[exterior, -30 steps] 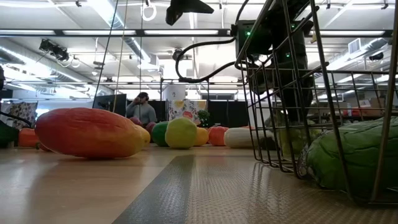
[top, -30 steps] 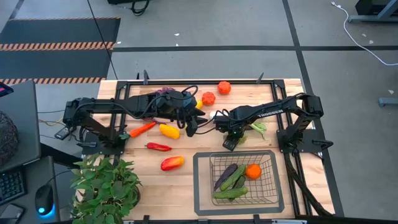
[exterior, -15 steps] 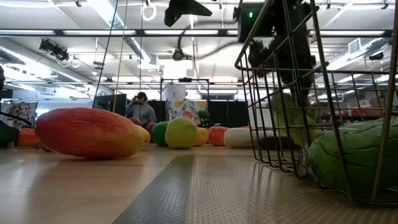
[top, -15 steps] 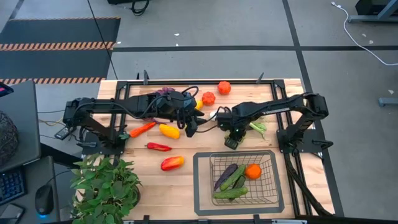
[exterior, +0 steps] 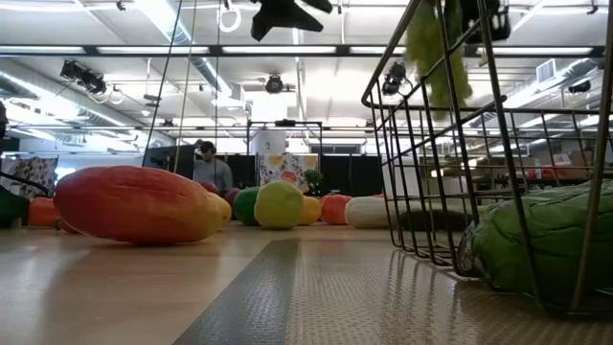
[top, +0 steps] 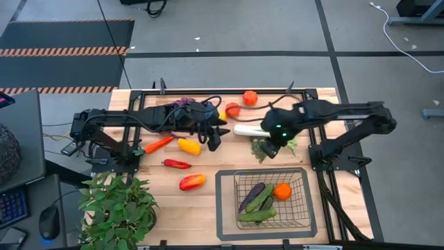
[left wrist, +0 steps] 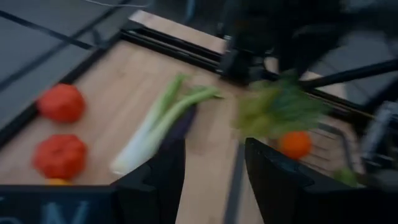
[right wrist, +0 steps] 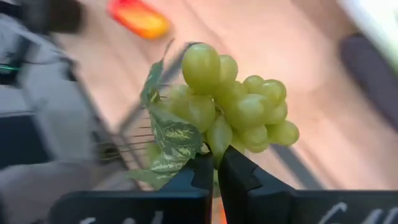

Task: Build produce basket
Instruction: Put the grapes into the wire basket, then put the orange mango into the wire basket

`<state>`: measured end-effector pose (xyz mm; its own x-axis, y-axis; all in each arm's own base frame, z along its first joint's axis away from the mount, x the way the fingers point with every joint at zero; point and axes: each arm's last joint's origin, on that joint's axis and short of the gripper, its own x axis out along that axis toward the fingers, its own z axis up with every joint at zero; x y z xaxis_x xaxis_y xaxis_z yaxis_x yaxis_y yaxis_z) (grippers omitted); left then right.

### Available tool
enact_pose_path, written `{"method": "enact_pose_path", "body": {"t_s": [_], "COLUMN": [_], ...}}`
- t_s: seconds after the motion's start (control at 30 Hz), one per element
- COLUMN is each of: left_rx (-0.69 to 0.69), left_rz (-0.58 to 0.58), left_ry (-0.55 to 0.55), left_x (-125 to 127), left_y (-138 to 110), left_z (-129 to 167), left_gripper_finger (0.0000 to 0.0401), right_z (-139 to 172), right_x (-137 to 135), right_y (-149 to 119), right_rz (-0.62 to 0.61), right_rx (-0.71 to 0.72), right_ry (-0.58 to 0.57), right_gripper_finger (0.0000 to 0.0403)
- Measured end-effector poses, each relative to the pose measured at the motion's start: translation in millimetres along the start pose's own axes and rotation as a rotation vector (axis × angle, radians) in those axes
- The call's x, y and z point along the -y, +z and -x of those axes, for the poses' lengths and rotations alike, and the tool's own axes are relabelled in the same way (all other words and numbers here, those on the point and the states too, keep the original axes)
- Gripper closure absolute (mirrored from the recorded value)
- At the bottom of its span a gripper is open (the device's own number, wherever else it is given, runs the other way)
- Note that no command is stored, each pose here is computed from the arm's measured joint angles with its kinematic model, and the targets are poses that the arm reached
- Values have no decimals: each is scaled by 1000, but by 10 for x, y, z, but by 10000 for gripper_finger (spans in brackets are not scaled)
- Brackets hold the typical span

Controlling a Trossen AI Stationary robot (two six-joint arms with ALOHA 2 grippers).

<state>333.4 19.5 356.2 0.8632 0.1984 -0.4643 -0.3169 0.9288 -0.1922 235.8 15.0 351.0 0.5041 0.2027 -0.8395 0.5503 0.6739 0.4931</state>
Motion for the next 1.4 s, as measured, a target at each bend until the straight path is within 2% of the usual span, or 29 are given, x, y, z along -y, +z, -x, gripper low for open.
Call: {"method": "enact_pose_path", "body": {"t_s": [0.17, 0.3, 0.47, 0.7, 0.93, 1.03, 1.17, 1.27, 1.4], "left_rx": [-1, -15, -45, -146, -401, -532, -695, -754, -832], "left_rz": [37, 80, 94, 169, 202, 190, 204, 248, 183], "left_ry": [54, 71, 80, 70, 23, 41, 89, 59, 64], "left_x": [-91, -137, -145, -76, 108, 195, 304, 420, 584], "left_y": [10, 5, -25, -140, -411, -560, -760, -856, -1034], "left_z": [-11, -16, -14, 8, 107, 189, 247, 245, 199], "left_gripper_finger": [227, 227, 227, 227, 220, 213, 198, 183, 165], "right_z": [186, 227, 241, 151, 15, -14, -27, -43, -62], "right_x": [-144, -280, -438, -523, -507, -497, -497, -495, -479], "right_y": [-241, -464, -724, -1019, -1159, -1168, -1162, -1157, -1152], "right_rz": [-13, 37, 34, 36, 53, 69, 108, 152, 184], "right_rx": [3, -81, -149, -211, -233, -235, -208, -176, -133], "right_ry": [109, 189, 240, 148, 44, 19, 8, -9, -49], "right_gripper_finger": [390, 388, 388, 383, 367, 343, 284, 233, 173]}}
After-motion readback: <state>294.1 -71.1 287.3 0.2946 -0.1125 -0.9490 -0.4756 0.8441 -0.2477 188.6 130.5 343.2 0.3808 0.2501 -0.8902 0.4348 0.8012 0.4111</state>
